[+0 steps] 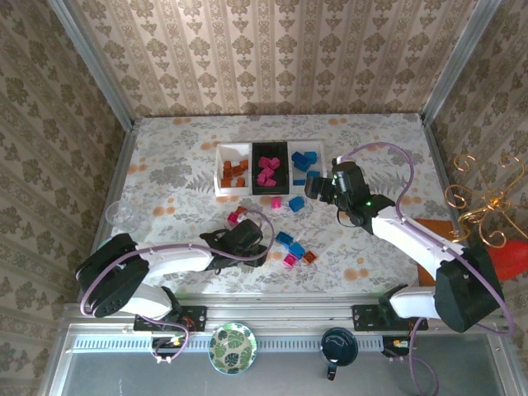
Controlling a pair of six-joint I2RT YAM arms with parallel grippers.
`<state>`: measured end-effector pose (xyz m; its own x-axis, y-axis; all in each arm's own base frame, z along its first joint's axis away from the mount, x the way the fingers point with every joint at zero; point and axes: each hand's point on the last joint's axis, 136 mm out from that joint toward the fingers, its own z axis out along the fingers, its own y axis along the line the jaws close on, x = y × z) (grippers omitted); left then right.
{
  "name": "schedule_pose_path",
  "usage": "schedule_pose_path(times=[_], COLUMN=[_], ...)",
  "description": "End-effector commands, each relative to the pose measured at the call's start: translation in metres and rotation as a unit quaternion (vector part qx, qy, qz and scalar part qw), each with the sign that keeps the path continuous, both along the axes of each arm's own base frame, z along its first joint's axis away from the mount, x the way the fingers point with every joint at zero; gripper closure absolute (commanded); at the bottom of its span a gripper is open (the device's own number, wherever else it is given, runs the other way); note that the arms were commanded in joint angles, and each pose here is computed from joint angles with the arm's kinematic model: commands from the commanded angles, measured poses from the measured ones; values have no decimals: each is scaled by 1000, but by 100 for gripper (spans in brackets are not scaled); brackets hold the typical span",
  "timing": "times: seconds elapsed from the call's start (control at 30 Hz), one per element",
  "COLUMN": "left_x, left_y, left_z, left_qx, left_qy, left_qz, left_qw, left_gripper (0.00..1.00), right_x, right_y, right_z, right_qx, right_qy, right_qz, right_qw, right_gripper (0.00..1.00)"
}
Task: Sort the legos into containers by color
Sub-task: Pick up the lego from the middle-left of the table, then place the lego in the container.
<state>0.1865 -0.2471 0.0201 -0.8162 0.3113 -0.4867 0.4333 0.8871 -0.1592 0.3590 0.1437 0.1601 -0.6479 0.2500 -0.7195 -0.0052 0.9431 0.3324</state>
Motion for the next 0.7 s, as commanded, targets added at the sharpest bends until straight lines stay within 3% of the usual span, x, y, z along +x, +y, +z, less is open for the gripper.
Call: schedule_pose_path(times=[0.0,0.23,0.43,0.67], left_x=[0,-1,8,80], left_y=[-22,-21,-19,14], left_z=[-2,9,45,127], left_qx=[-31,-38,-59,-94], left_qy=[4,-3,-35,-114], left_qz=[-28,-27,-14,73], left_qw=[999,999,998,986], left_gripper=[42,60,62,62], right_x=[-5,-6,-8,-16], right_y=[-1,-2,-2,-4], right_z=[2,-1,-1,-3], right_qx=[4,0,5,6], right_qy=[-2,-2,-3,0], right_qz=[-2,-4,-3,0], right_qw=[1000,1000,1000,1000], right_gripper=[11,11,11,11])
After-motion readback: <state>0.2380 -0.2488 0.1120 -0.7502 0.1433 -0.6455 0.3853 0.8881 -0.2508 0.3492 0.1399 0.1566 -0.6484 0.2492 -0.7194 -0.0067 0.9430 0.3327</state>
